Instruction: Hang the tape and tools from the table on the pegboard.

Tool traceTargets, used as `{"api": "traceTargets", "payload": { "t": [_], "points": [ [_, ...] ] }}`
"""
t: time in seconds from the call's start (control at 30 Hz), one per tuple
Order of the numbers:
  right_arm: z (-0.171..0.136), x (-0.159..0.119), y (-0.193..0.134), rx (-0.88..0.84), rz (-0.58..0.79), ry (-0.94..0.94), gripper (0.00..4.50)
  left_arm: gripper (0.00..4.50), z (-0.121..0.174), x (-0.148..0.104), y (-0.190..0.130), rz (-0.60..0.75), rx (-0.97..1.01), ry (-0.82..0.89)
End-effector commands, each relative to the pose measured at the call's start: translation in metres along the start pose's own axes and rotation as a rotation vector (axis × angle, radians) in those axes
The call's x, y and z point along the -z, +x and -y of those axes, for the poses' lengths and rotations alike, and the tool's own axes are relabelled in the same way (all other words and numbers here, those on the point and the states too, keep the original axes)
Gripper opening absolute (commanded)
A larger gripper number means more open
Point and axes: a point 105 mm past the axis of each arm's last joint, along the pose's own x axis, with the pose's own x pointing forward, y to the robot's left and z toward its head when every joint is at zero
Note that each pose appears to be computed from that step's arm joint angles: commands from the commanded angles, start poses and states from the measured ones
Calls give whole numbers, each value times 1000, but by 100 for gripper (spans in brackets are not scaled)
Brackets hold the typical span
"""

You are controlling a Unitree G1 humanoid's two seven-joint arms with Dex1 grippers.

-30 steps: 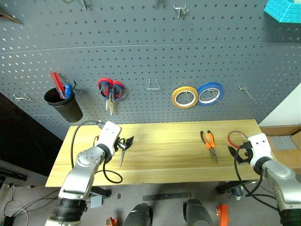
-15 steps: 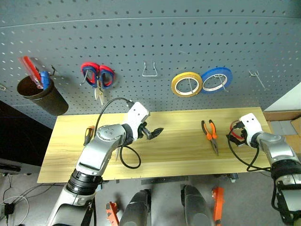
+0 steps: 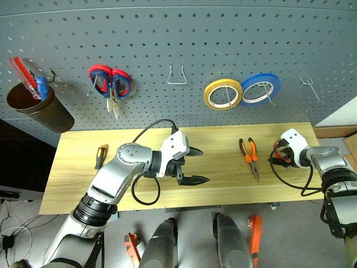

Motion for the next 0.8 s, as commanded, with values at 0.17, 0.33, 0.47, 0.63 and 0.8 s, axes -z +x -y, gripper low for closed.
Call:
{"api": "traceTargets", "payload": {
  "t": [0.17, 0.33, 0.47, 0.63, 0.8],
  "points": [
    [-5, 38, 6, 2, -154, -22, 70, 450, 16, -13, 5, 44, 112, 70],
    [1, 44, 5, 55, -166, -100, 4, 450, 13, -15, 7, 59, 97, 103],
    [4, 46, 4, 93, -137, -141, 4, 450, 10, -21, 6, 102, 78, 111],
    [16, 22, -21, 225, 41, -231, 4, 450, 10, -28, 6, 132, 80, 119],
    [-15, -2, -77, 460, 275, -373, 4, 450, 8, -37, 8, 191, 47, 142]
  ]
}}
